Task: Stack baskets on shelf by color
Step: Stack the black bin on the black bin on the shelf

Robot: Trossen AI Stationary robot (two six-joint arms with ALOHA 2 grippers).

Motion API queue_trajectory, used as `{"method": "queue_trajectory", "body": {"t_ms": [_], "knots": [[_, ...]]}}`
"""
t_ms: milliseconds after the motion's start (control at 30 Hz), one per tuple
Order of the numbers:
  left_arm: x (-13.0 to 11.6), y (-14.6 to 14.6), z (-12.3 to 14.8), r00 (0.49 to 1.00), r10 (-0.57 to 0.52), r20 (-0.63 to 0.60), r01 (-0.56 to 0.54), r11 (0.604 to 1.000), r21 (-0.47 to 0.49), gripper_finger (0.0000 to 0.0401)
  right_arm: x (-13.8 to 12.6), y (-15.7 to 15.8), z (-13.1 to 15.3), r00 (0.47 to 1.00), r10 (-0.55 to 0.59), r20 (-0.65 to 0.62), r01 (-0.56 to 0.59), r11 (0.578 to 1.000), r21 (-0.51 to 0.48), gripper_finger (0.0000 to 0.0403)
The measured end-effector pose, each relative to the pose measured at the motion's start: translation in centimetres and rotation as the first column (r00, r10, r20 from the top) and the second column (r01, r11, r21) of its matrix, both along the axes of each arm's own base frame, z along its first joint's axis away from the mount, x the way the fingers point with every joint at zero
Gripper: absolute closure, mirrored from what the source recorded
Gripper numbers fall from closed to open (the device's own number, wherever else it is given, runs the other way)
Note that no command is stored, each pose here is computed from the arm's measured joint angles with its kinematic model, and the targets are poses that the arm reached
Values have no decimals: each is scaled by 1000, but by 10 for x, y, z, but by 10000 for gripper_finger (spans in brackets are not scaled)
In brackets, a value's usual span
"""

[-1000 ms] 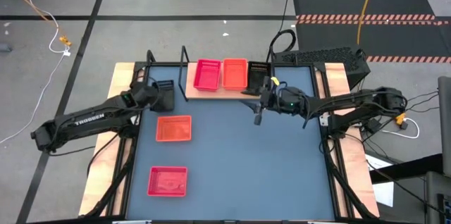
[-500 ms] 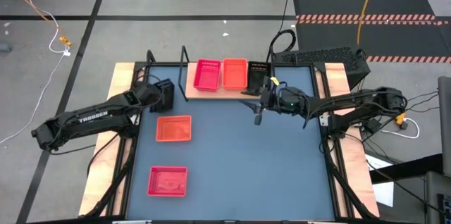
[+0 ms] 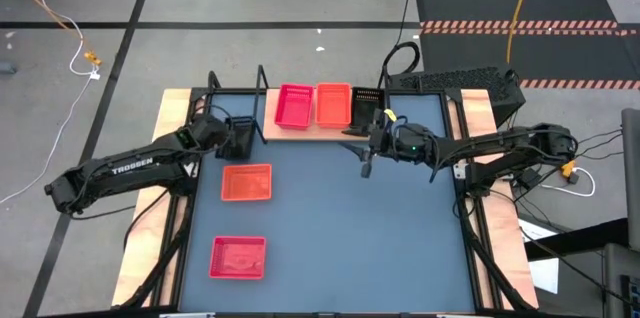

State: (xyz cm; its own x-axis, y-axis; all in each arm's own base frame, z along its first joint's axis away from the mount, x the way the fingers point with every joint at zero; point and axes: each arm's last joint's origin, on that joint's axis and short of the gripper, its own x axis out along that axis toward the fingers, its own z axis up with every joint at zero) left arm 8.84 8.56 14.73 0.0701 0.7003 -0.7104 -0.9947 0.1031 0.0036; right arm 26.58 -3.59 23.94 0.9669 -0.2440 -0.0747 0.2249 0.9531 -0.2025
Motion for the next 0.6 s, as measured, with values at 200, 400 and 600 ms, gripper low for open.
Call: {"method": "queue_trajectory", "body": {"t_ms": [200, 400, 600], "knots": [[5, 2, 3, 996, -82, 41, 82, 997, 6, 178, 0, 0, 0, 1000, -1, 2, 1, 1000, 11, 264], [11, 4, 6, 976, -212, 54, 211, 977, 23, 199, 0, 0, 0, 1000, -1, 2, 1, 1000, 11, 264], [13, 3, 6, 957, -287, 49, 287, 958, 5, 247, 0, 0, 0, 1000, -1, 1, 1, 1000, 11, 264]]}}
